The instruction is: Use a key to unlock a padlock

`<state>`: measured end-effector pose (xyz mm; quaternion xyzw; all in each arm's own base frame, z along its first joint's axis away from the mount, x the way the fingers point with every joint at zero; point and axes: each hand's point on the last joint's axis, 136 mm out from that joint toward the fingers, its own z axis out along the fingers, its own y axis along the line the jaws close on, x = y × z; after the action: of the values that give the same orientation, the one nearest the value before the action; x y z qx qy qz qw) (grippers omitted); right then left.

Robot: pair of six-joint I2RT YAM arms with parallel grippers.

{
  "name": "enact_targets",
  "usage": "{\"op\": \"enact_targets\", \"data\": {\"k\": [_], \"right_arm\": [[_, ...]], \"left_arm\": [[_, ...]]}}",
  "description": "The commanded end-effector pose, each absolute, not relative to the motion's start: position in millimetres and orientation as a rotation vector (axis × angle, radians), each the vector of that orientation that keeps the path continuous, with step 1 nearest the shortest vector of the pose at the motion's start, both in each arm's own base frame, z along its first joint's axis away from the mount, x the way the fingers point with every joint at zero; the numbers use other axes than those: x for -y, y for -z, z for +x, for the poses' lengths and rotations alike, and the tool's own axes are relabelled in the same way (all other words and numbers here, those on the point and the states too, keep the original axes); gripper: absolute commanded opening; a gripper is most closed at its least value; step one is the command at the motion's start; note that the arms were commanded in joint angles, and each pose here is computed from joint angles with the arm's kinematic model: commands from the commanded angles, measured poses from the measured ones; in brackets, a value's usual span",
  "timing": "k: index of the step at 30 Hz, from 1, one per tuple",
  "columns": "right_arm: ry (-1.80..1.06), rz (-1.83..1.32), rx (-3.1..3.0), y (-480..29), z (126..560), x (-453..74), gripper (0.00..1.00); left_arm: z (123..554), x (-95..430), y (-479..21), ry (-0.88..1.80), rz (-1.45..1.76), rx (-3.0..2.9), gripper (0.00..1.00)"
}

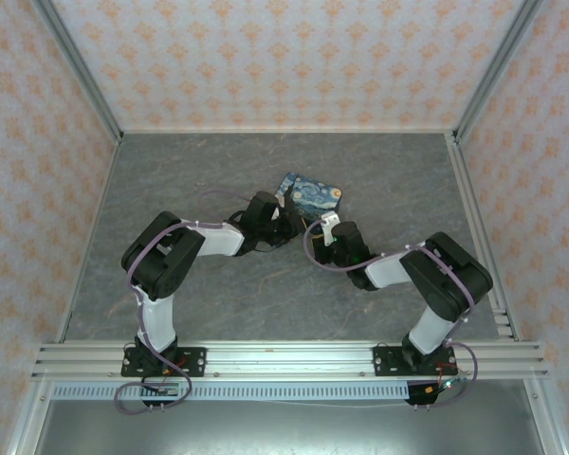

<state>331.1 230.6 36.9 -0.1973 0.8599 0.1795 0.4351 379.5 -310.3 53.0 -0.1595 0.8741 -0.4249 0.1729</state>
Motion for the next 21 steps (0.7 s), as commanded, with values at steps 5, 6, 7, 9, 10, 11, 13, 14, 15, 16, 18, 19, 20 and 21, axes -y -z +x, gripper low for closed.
{"op": "enact_targets", "data": {"k": [5,6,7,9,10,11,13,14,15,16,18,19,20,21], "right_arm": [[-0.447,-0.476,-2.085,-47,343,-237,0.0],[-0.451,-0.478,-2.084,-48,342,-238,0.0],[-0.457,-0.479,-2.083,-48,342,-239,0.0],[-0.465,-0.486,-2.086,-47,341,-240,0.0],[-0.466,-0.488,-2.086,-47,341,-240,0.0],[-0.467,-0.491,-2.088,-47,341,-240,0.0],[-0.464,-0.497,-2.096,-45,339,-239,0.0],[-0.461,-0.501,-2.104,-43,338,-239,0.0],[-0.458,-0.506,-2.108,-42,337,-238,0.0],[-0.455,-0.511,-2.114,-41,336,-238,0.0],[-0.443,-0.518,-2.129,-37,334,-235,0.0],[-0.439,-0.522,-2.135,-36,333,-234,0.0],[-0.436,-0.526,-2.139,-34,332,-234,0.0],[-0.435,-0.528,-2.142,-33,331,-233,0.0]], "left_arm": [[381,312,-70,1.213,-0.455,-2.448,0.21],[381,312,-71,1.213,-0.452,-2.446,0.21],[381,313,-71,1.213,-0.45,-2.448,0.21],[380,312,-69,1.21,-0.449,-2.451,0.21],[381,313,-70,1.211,-0.449,-2.451,0.21],[381,313,-70,1.212,-0.45,-2.45,0.21],[381,312,-70,1.21,-0.451,-2.449,0.21],[382,312,-70,1.21,-0.451,-2.449,0.21],[381,312,-70,1.21,-0.453,-2.449,0.21],[381,312,-70,1.209,-0.452,-2.449,0.21],[382,312,-70,1.21,-0.451,-2.449,0.21],[382,312,-70,1.209,-0.452,-2.449,0.21],[382,312,-70,1.209,-0.453,-2.447,0.21],[382,312,-70,1.208,-0.45,-2.448,0.21]]}}
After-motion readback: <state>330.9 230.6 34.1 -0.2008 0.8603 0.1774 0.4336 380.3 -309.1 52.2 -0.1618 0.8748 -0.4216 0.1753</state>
